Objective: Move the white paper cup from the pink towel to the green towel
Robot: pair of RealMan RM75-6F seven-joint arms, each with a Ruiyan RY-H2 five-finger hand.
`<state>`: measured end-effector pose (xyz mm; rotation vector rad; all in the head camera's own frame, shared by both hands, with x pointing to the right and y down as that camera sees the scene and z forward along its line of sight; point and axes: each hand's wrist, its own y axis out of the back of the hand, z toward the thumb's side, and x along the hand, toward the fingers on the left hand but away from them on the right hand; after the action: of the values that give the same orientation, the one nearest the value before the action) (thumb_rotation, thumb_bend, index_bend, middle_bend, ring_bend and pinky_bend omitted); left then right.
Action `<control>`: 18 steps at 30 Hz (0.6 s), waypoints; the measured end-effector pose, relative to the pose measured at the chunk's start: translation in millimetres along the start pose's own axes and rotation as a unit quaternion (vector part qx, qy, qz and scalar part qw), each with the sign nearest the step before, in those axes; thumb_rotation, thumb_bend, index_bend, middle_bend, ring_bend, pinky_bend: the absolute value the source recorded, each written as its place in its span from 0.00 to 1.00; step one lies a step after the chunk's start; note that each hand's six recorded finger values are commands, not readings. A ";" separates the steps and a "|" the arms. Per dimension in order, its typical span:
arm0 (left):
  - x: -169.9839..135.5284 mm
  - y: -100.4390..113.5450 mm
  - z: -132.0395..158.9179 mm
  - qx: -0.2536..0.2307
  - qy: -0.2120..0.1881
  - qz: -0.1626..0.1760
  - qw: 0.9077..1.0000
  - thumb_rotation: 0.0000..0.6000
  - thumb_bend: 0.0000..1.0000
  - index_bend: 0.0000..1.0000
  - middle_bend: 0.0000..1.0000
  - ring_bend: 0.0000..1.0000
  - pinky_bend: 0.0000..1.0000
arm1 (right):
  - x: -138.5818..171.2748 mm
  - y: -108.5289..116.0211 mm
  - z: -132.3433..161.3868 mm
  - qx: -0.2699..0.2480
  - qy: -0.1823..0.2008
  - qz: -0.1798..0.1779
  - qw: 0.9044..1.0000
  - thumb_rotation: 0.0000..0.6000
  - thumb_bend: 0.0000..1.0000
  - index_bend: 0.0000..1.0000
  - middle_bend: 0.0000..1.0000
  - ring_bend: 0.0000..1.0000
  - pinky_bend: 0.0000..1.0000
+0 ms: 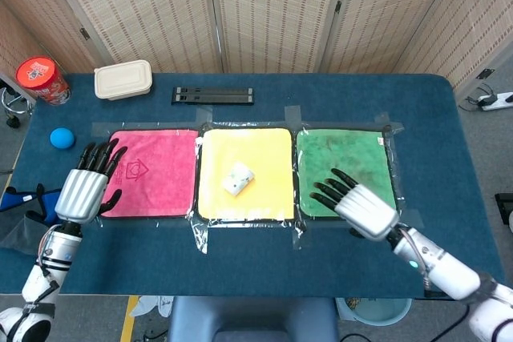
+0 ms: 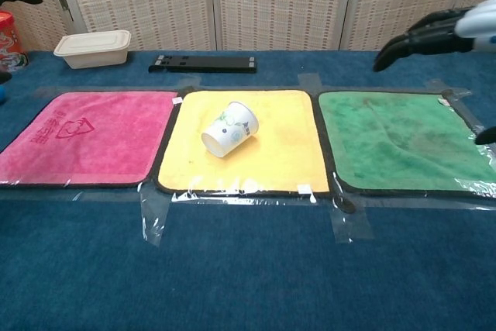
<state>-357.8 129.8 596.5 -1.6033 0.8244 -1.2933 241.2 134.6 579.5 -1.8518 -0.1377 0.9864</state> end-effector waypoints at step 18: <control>-18.0 2.9 -10.0 -0.019 0.011 0.006 1.000 1.00 0.39 0.01 0.00 0.00 0.00 | -154.2 23.3 78.1 0.106 0.102 0.006 0.989 1.00 0.17 0.19 0.18 0.15 0.00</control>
<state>-371.6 142.5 587.6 -1.6142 0.8765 -1.2952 78.7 102.9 634.3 -1.7450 0.0989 0.7823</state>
